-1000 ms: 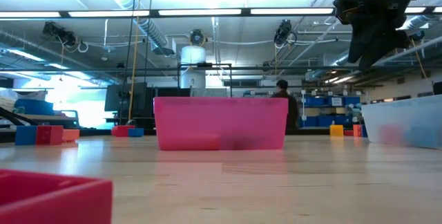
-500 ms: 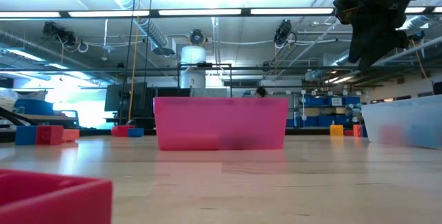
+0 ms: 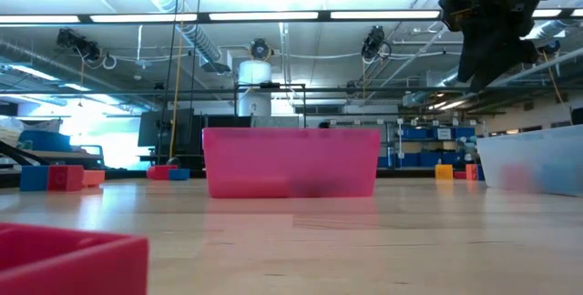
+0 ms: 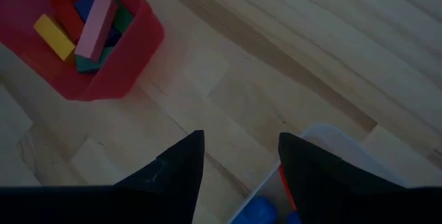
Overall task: Sort blocks by size
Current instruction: Put the blue block into the red bin
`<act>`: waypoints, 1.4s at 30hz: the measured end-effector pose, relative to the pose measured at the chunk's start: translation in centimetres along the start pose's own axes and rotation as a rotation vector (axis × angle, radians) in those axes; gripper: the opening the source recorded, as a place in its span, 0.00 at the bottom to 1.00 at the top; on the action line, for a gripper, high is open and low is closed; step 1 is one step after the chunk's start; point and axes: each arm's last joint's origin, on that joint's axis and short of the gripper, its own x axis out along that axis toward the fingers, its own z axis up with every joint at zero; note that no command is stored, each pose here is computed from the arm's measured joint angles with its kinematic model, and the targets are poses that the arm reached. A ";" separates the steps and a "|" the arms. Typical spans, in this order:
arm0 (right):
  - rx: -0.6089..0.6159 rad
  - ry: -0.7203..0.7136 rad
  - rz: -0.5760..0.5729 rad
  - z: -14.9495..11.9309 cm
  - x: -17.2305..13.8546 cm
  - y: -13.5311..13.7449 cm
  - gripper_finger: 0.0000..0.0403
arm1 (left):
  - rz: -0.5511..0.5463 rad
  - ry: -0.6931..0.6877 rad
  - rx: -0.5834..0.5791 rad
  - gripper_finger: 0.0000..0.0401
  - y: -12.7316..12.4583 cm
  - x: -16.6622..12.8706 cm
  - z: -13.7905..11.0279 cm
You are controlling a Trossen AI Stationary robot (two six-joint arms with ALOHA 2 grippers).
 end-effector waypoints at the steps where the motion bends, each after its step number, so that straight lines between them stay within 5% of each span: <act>1: -0.002 0.000 0.001 0.0 0.0 0.0 0.50 | -0.003 -0.005 -0.001 0.58 0.0 0.0 0.0; 15: -0.005 -0.003 0.004 0.0 0.0 0.0 0.49 | -0.015 -0.054 -0.001 0.55 0.3 0.6 0.5; 34: 0.001 -0.021 0.027 0.2 0.0 0.3 0.48 | -0.044 -0.088 -0.001 0.35 0.2 0.8 0.7; 42: 0.001 -0.021 0.027 0.2 0.0 0.3 0.48 | -0.040 -0.104 0.009 0.18 0.2 0.7 0.8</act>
